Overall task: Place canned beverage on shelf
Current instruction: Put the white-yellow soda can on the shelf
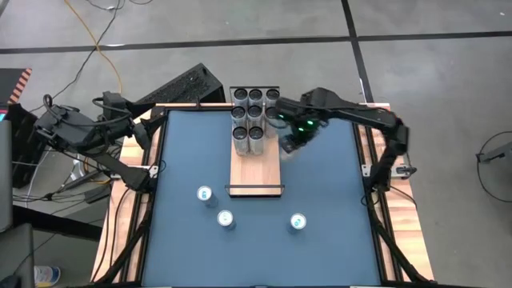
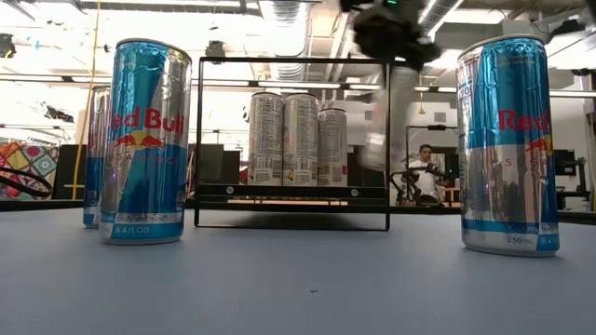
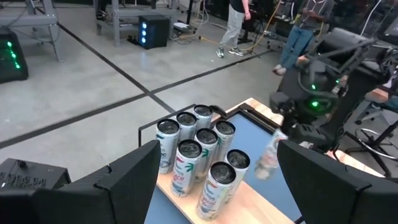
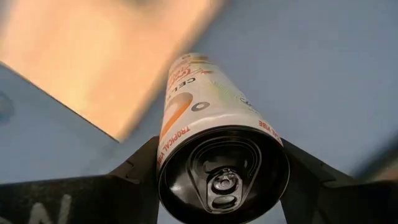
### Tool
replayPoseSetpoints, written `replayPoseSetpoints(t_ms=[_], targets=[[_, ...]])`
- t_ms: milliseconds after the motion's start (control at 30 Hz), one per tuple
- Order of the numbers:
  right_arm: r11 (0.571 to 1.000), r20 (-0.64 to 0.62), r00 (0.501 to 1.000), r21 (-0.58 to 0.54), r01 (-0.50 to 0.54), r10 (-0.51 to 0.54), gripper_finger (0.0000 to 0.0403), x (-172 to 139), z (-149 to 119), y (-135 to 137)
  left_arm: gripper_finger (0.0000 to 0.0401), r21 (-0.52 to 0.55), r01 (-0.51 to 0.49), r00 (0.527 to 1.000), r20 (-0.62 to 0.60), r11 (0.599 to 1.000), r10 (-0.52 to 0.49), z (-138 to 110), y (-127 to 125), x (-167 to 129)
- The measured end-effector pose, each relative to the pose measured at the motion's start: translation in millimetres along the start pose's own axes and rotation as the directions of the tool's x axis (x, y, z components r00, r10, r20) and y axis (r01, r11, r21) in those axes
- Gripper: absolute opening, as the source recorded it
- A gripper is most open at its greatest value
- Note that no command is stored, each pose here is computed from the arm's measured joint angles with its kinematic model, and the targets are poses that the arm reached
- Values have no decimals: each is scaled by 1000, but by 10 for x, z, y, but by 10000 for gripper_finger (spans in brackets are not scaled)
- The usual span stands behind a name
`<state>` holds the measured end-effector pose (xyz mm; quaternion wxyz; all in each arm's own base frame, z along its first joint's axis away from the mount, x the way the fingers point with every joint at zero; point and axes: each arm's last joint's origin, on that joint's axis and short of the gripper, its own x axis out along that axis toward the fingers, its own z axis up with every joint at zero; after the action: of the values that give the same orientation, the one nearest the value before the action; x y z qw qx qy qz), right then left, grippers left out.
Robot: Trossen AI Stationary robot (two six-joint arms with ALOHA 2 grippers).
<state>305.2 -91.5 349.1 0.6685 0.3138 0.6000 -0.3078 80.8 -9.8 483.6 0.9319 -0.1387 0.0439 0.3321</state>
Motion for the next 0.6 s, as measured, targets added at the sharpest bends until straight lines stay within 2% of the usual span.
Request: replayPoseSetpoints(t_ms=[133,233,400,600], targets=[[996,-70,997,80,47,-42,225,85,-316,-212,309,-1,-12,1000,8,1000,12,3,4,0],[990,-66,997,135,45,-37,225,81,-392,-268,309,-1,-34,999,22,999,34,7,10,0],[987,-58,998,157,38,-29,225,66,-350,-237,309,-1,-52,998,33,999,52,10,15,0],[997,-53,998,77,31,-27,225,122,-77,-53,309,-1,-52,998,33,999,52,9,15,0]])
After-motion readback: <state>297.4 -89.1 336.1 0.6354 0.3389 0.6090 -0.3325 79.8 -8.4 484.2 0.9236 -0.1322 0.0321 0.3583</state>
